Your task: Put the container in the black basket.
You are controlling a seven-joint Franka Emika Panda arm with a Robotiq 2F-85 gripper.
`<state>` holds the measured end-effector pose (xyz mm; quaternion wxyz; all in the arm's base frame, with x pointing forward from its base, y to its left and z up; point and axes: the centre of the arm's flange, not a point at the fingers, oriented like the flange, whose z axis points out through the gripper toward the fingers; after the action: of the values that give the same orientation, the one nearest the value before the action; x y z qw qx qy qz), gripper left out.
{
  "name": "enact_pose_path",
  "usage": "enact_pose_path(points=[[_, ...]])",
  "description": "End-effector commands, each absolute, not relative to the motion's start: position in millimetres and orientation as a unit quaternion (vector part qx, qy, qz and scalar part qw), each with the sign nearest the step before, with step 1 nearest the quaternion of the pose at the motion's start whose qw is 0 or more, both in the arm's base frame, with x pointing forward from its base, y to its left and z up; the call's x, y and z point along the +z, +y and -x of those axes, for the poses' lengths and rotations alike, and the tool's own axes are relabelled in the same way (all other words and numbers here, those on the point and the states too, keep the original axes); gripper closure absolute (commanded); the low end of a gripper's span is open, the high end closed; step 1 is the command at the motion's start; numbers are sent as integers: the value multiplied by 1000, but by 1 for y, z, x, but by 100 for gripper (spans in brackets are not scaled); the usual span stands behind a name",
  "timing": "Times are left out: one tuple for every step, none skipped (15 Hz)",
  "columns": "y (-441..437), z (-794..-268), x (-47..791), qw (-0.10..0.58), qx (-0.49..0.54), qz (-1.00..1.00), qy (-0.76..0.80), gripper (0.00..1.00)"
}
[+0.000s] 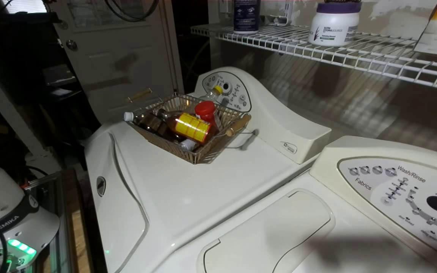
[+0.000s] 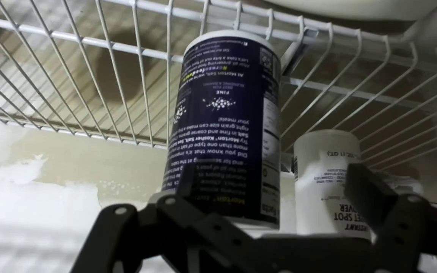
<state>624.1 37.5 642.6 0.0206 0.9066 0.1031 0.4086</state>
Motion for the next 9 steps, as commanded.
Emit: enact_pose_path(points=[[36, -650, 650, 24, 424, -902, 82, 0], [35, -653, 650, 23, 426, -901, 79, 0], [34, -655, 651, 24, 427, -901, 74, 0], [32, -657, 650, 26, 426, -902, 71, 0], [31, -659, 650, 26, 426, -902, 66, 0], [30, -661, 650, 26, 427, -902, 63, 0], [28, -664, 649, 25, 427, -902, 59, 0], [27, -667, 649, 23, 428, -902, 57, 0], [26, -669, 648, 21, 429, -901, 55, 0]])
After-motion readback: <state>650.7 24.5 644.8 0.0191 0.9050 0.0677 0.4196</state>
